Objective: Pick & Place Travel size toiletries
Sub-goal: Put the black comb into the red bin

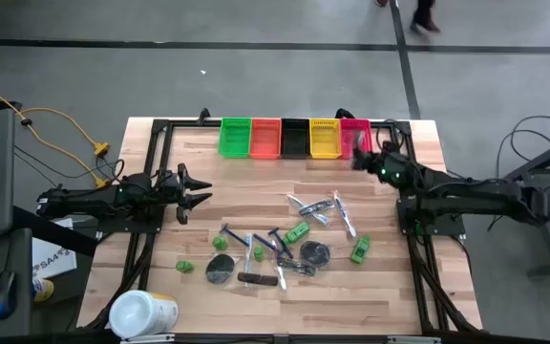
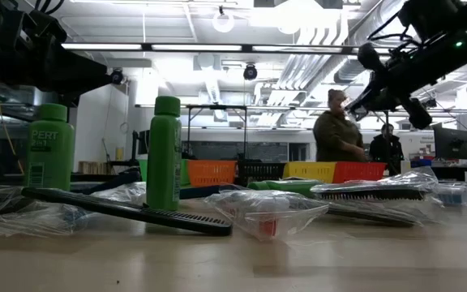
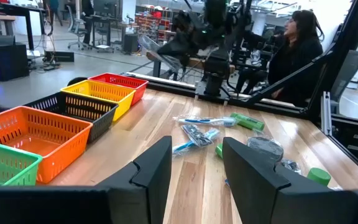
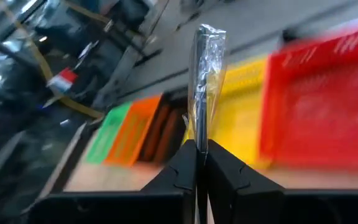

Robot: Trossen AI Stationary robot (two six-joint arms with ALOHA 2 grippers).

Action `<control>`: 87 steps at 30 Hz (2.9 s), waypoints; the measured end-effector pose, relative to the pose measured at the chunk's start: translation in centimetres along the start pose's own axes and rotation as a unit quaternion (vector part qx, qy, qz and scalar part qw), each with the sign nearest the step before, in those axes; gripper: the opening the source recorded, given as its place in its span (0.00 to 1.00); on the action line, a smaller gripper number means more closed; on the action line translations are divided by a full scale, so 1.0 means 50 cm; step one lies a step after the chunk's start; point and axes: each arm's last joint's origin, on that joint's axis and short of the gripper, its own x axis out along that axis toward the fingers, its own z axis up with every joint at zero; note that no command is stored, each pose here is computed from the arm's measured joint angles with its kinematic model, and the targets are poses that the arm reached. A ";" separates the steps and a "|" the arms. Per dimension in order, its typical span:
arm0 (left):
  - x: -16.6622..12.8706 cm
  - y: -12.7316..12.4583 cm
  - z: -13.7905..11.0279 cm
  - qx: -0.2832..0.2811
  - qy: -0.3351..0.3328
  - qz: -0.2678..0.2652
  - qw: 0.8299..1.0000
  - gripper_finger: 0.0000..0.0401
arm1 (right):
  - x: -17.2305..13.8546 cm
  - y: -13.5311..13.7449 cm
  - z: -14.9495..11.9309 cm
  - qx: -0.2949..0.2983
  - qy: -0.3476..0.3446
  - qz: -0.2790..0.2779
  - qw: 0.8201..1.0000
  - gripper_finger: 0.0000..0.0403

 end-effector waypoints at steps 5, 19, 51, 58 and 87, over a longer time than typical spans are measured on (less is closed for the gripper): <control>0.000 0.000 0.000 0.000 0.000 0.000 1.000 0.36 | 0.031 -0.007 0.050 -0.076 -0.036 -0.055 0.995 0.03; 0.000 0.000 0.000 0.000 0.000 0.000 1.000 0.36 | 0.155 -0.002 0.128 -0.288 0.019 -0.154 0.945 0.03; 0.000 0.000 0.000 0.000 0.000 0.000 1.000 0.36 | 0.296 -0.061 0.096 -0.462 0.269 -0.273 0.799 0.28; 0.000 0.000 0.000 0.000 0.000 0.000 1.000 0.36 | 0.272 -0.048 0.106 -0.400 0.270 -0.256 0.837 0.34; 0.000 0.000 0.000 0.000 0.000 0.000 1.000 0.36 | -0.022 0.201 -0.054 -0.581 0.265 0.093 0.764 0.34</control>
